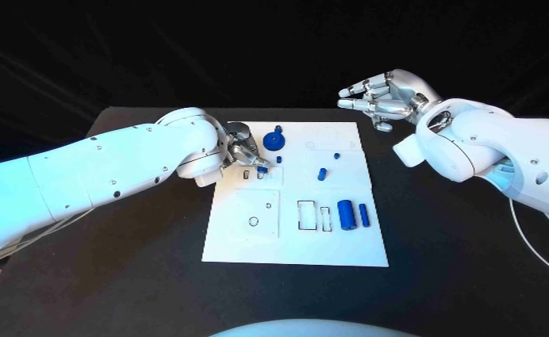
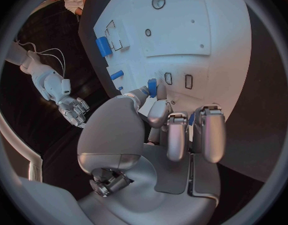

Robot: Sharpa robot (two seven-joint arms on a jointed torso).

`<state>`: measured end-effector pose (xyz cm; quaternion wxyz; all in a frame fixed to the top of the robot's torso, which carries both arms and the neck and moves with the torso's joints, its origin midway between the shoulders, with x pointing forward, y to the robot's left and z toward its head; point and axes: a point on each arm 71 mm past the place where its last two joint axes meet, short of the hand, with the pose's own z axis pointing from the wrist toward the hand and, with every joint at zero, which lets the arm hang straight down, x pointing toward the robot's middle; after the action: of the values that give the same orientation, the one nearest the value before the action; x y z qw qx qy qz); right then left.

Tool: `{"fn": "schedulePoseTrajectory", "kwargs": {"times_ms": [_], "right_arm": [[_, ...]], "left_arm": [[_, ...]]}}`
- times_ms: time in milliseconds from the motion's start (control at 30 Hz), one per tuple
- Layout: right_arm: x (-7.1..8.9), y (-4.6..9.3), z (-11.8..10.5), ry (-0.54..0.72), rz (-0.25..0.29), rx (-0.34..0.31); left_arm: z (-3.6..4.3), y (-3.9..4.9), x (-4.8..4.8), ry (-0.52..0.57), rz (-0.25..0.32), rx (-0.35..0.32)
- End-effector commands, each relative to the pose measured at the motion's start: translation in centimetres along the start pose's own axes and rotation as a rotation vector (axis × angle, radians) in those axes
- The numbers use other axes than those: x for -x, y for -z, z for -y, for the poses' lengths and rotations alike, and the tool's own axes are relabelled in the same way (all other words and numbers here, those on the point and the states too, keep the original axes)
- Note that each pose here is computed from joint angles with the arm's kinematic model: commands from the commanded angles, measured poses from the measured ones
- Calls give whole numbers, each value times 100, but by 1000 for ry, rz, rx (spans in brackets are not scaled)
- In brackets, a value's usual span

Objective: Assemble the parts on the task board

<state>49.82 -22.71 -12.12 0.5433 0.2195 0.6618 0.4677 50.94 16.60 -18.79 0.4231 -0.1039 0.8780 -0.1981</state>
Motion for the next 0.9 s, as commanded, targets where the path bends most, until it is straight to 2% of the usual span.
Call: {"fn": "schedulePoseTrajectory", "kwargs": {"times_ms": [33, 200, 333, 900], "right_arm": [[-13, 1, -2, -2, -15, 9], [-11, 2, 2, -2, -15, 8], [-8, 4, 5, -2, -15, 8], [-9, 3, 8, -3, -16, 8]], "left_arm": [[19, -2, 21, 6, 80, -47], [-62, -43, -33, 0, 71, -9], [-98, -64, -64, -13, 47, 15], [-161, -103, -127, -74, -50, 81]]}}
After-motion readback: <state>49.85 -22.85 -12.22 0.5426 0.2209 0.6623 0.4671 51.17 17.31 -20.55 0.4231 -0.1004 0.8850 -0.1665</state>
